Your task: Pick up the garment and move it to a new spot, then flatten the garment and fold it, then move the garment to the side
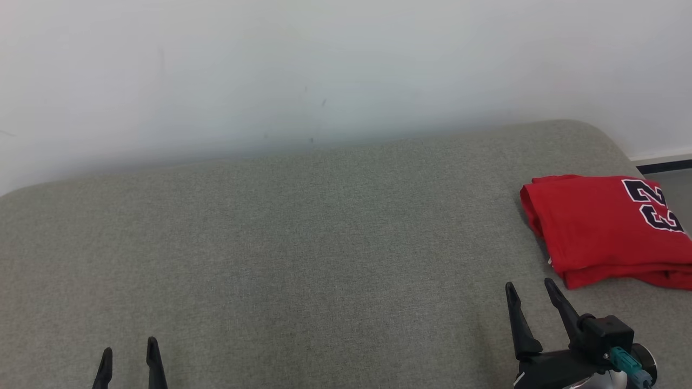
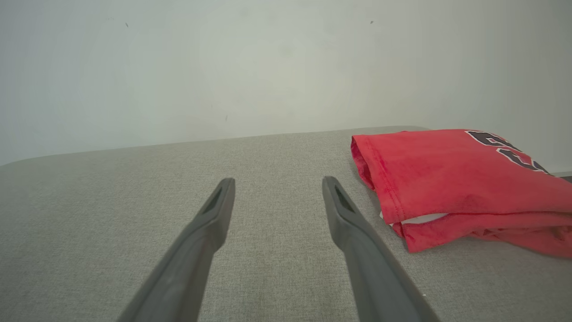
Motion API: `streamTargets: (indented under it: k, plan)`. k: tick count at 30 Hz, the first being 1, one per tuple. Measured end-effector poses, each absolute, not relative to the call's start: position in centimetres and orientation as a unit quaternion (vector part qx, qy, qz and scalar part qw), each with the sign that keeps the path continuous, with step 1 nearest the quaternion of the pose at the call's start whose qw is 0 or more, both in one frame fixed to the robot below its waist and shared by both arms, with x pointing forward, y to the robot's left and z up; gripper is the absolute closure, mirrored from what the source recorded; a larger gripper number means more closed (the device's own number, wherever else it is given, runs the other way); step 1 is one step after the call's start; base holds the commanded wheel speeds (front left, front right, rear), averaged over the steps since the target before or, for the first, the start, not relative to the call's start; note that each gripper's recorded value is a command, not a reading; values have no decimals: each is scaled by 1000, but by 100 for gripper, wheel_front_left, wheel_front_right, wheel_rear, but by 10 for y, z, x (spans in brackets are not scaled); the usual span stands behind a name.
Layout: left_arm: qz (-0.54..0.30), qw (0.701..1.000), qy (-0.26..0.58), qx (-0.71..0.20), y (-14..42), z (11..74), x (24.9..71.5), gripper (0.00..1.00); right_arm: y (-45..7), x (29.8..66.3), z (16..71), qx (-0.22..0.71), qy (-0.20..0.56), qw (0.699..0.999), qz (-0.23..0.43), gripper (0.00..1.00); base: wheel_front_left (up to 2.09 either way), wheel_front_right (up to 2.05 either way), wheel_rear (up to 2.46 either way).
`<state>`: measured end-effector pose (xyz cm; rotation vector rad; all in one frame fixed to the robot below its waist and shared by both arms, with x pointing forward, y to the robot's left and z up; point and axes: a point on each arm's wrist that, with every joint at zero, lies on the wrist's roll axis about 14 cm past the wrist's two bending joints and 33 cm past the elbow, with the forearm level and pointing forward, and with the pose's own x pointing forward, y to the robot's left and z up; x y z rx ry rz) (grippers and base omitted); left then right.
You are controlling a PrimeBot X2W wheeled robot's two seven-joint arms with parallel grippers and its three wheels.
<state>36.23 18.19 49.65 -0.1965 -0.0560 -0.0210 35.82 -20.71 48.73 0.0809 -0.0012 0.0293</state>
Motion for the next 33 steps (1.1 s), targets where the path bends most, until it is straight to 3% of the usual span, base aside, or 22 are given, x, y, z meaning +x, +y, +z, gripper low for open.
streamTargets:
  k: [7,8,17,33]
  plan:
    - [-7,995,-26,-97,182,496,363,0,-205,358,488,41,-1,999,18,0,0,0,0]
    - [-6,995,-26,-96,182,496,363,100,-205,358,488,41,-1,999,18,100,0,0,0]
    - [3,993,25,-113,182,467,355,100,-203,336,444,67,69,995,7,100,0,0,0]
    - [30,965,39,-259,188,465,360,100,-212,345,452,219,61,973,-36,100,0,0,0]
